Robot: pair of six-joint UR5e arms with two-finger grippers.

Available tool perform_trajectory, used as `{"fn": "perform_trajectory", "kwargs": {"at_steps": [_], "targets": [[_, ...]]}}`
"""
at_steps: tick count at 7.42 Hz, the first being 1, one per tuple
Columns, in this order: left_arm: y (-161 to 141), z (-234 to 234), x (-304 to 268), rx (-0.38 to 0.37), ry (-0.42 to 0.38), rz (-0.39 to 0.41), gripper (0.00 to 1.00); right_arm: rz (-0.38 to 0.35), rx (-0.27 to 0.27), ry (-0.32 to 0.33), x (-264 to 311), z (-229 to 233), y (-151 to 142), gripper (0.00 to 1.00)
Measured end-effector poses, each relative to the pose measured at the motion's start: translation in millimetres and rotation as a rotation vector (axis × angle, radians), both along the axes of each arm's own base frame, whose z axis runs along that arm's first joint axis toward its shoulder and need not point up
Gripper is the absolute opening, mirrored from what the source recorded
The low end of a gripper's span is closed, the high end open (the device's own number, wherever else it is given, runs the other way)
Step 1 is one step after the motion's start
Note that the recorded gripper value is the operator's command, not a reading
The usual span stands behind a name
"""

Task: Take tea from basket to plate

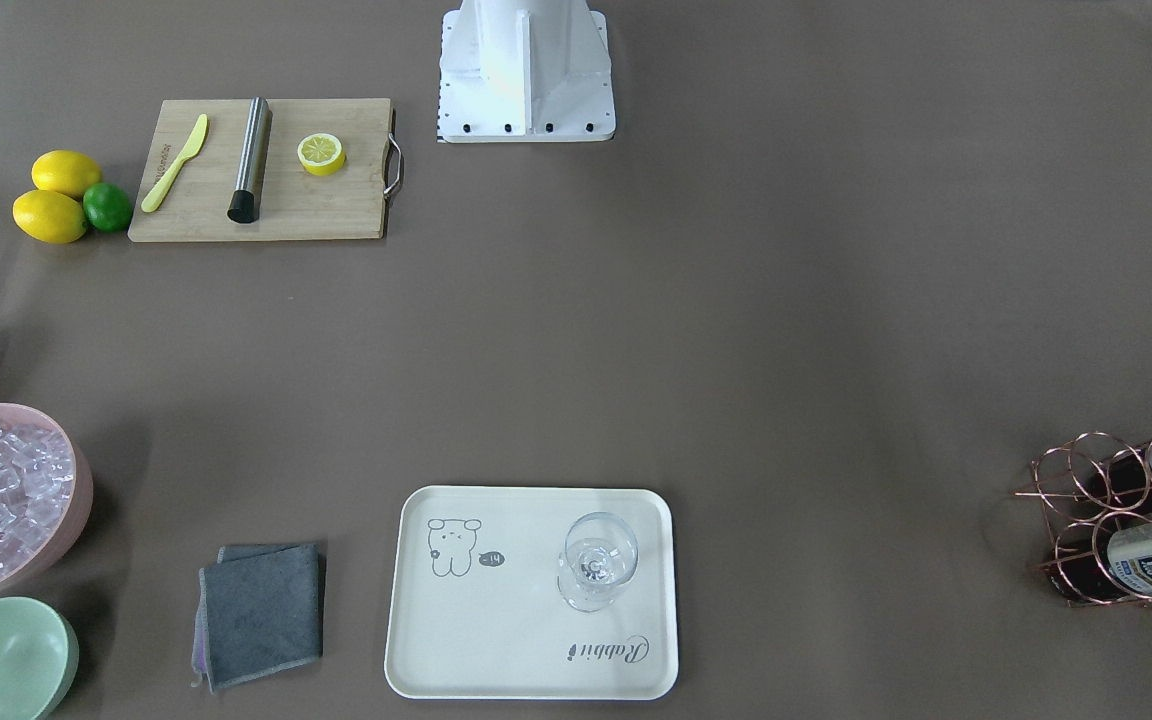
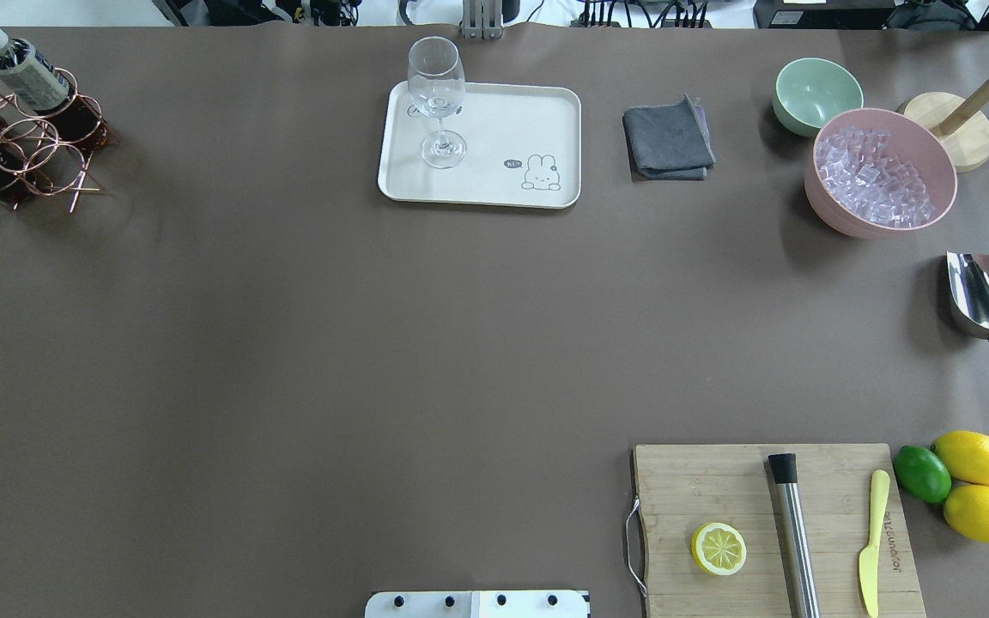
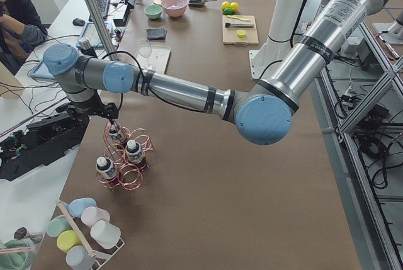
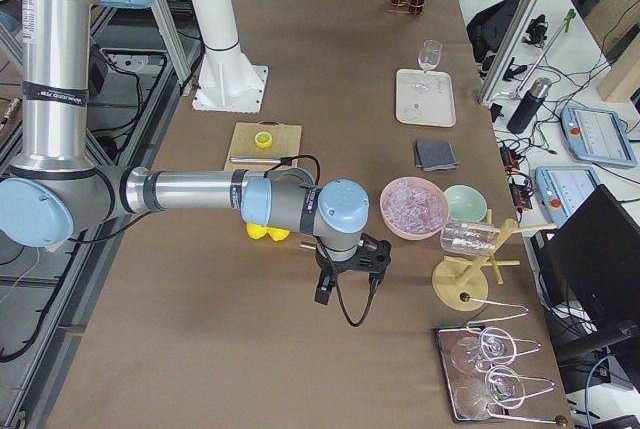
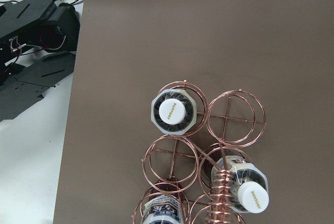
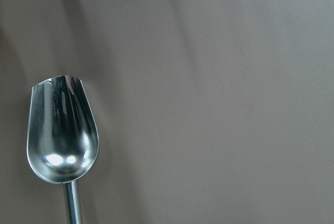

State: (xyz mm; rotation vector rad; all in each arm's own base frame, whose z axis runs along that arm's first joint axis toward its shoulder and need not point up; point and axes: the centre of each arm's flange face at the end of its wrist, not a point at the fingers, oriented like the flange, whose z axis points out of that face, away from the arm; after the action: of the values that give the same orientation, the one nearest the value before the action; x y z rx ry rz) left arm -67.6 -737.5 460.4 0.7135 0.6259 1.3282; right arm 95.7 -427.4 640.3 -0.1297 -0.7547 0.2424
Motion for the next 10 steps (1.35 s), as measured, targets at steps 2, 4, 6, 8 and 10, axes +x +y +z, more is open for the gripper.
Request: {"fn": "perform_trajectory", "kwargs": {"at_steps": [2, 4, 6, 8, 10], "targets": [[14.2, 17.9, 0.0, 0.015, -0.002, 0.002, 0.91, 0.0, 0.0, 0.0, 0.0, 0.0, 0.0, 1.0], [30.9, 25.0, 0.1, 0.032, -0.004, 0.001, 0.76, 0.0, 0.0, 0.0, 0.0, 0.0, 0.0, 1.0], [36.6, 23.6, 0.5, 0.041, -0.005, 0.0, 0.6, 0.0, -0.001, 0.0, 0.0, 0.4, 0.0, 1.0], [37.0, 25.3, 1.8, 0.039, -0.005, 0.002, 0.6, 0.0, -0.001, 0.0, 0.0, 0.3, -0.3, 1.0], [36.6, 28.0, 3.2, 0.034, -0.005, 0.004, 0.46, 0.0, -0.001, 0.0, 0.0, 0.6, -0.1, 1.0]]}}
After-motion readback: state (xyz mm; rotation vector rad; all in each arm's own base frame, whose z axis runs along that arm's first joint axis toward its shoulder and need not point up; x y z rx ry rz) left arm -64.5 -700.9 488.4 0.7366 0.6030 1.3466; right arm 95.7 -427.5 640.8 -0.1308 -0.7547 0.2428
